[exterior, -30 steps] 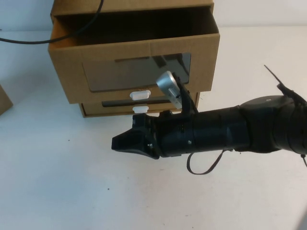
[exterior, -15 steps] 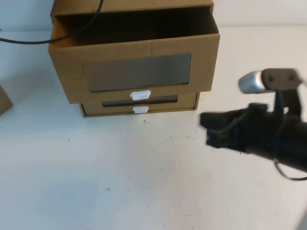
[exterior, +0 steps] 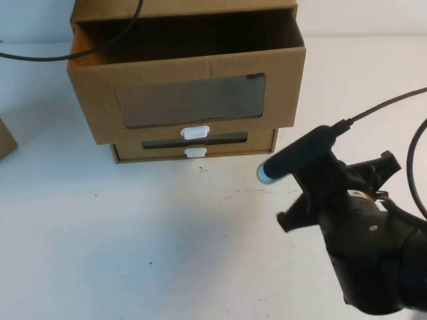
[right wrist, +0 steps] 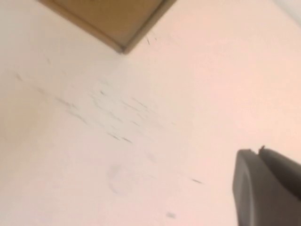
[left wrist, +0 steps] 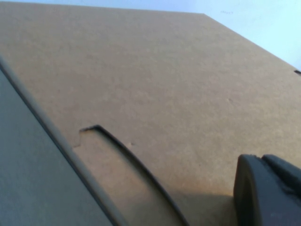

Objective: Open the shoe box

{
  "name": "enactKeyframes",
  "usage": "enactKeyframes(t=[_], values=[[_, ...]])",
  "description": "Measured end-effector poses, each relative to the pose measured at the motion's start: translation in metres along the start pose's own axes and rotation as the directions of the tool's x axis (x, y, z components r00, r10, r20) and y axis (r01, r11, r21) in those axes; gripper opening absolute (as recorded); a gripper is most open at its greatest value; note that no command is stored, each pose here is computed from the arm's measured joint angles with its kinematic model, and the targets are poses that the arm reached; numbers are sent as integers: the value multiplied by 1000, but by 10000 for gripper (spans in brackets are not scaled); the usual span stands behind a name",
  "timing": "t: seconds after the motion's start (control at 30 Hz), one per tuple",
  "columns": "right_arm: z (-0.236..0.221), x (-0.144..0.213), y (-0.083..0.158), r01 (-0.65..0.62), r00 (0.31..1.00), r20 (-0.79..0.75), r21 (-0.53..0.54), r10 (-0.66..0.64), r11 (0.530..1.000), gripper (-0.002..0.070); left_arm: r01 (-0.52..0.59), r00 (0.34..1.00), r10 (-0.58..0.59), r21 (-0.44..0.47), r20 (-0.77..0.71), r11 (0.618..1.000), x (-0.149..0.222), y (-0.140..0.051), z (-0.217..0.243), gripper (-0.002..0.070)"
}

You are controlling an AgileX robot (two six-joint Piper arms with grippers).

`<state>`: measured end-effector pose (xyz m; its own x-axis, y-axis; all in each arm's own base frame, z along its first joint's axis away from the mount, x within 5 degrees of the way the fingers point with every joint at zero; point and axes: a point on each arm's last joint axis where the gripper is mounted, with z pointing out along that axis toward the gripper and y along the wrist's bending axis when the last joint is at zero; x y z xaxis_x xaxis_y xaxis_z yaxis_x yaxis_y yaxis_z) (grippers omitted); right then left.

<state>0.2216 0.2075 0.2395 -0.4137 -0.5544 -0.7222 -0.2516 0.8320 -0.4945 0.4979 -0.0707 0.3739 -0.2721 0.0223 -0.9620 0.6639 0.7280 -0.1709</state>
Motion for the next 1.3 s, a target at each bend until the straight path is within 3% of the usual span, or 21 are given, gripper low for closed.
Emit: enactKeyframes(t=[0.07, 0.13, 0.17, 0.23, 0.3, 0.33, 0.4, 0.57, 0.67, 0.8, 1.0, 1.17, 1.3], values=[[0, -4, 5, -133, 991, 10, -46, 133, 990, -18, 0, 1000, 0, 0, 0, 1000, 0, 0, 0, -6], [-5, -11, 12, -300, 952, 9, -185, 306, 936, -18, 0, 1000, 0, 1, 0, 1000, 0, 0, 0, -6], [-9, -14, 16, -361, 928, -6, -258, 372, 896, -18, 0, 1000, 0, 1, 0, 1000, 0, 0, 0, -6], [-15, -20, 26, -478, 867, -85, -423, 491, 770, -18, 0, 1000, 0, 1, 0, 1000, 0, 0, 0, -6], [-18, -22, 34, -532, 829, -152, -508, 538, 677, -18, 0, 1000, 0, 1, 0, 1000, 0, 0, 0, -6], [-18, -23, 37, -545, 820, -171, -526, 547, 653, -18, 0, 1000, 0, 1, 0, 1000, 0, 0, 0, -6], [-14, -21, 41, -561, 811, -189, -523, 554, 642, -18, 0, 1000, 0, 1, 0, 1000, 0, 0, 0, -6], [-4, -23, 44, -556, 815, -163, -493, 557, 669, -18, 0, 1000, 0, 1, 0, 1000, 0, 0, 0, -6], [-7, -36, 44, -568, 797, -158, -527, 583, 633, -18, 0, 1000, 0, 1, 0, 1000, 0, 0, 0, -6], [-11, -48, 46, -615, 749, -227, -587, 622, 527, -18, 0, 1000, 0, 1, 0, 1000, 0, 0, 0, -6], [4, -49, 29, -740, 613, -463, -621, 640, 260, -18, 0, 1000, 0, 2, -1, 1000, 0, 0, 0, -6], [12, -46, 19, -711, 626, -530, -689, 572, 139, -18, 1, 1000, -1, 3, 0, 1000, 0, 0, 0, -6], [11, -35, 21, -726, 614, -588, -683, 526, 84, -18, 2, 1000, -2, 3, 1, 1000, 0, 0, 0, -6]])
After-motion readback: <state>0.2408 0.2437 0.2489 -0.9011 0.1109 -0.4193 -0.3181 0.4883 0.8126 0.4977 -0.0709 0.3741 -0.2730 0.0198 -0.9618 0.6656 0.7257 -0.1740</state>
